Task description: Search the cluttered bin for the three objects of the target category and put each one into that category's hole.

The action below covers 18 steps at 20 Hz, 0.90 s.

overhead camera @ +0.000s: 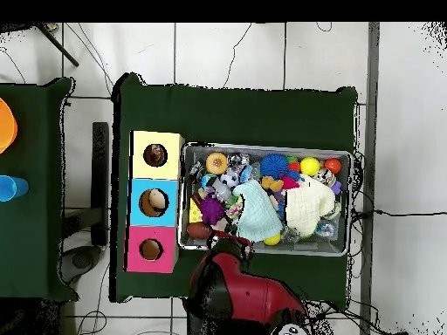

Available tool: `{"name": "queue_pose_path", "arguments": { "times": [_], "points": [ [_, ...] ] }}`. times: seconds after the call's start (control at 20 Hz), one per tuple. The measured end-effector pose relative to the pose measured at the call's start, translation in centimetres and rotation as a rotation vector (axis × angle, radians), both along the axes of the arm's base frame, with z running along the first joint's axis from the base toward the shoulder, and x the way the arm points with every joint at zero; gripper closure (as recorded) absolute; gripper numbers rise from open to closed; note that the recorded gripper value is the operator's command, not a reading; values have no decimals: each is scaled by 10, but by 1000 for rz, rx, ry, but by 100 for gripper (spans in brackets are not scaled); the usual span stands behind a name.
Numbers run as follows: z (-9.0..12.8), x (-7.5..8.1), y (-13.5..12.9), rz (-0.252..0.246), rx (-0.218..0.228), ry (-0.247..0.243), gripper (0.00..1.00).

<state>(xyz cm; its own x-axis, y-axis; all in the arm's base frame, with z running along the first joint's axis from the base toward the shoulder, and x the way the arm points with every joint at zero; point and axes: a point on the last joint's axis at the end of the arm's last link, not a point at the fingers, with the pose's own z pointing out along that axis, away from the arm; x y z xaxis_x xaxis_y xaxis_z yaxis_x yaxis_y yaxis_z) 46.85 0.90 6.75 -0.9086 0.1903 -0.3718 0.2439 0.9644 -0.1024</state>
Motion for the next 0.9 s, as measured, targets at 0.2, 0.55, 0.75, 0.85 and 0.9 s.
{"name": "queue_pose_path", "arguments": {
  "times": [0.2, 0.55, 0.75, 0.85, 0.9],
  "points": [
    [0, 0, 0, 0, 0, 0, 0],
    [0, 0, 1, 1, 0, 0, 0],
    [-1, 0, 3, 7, 0, 2, 0],
    [-2, -2, 5, 10, 1, 6, 0],
    [-5, -3, 7, 14, 2, 12, 0]
  ]
}}
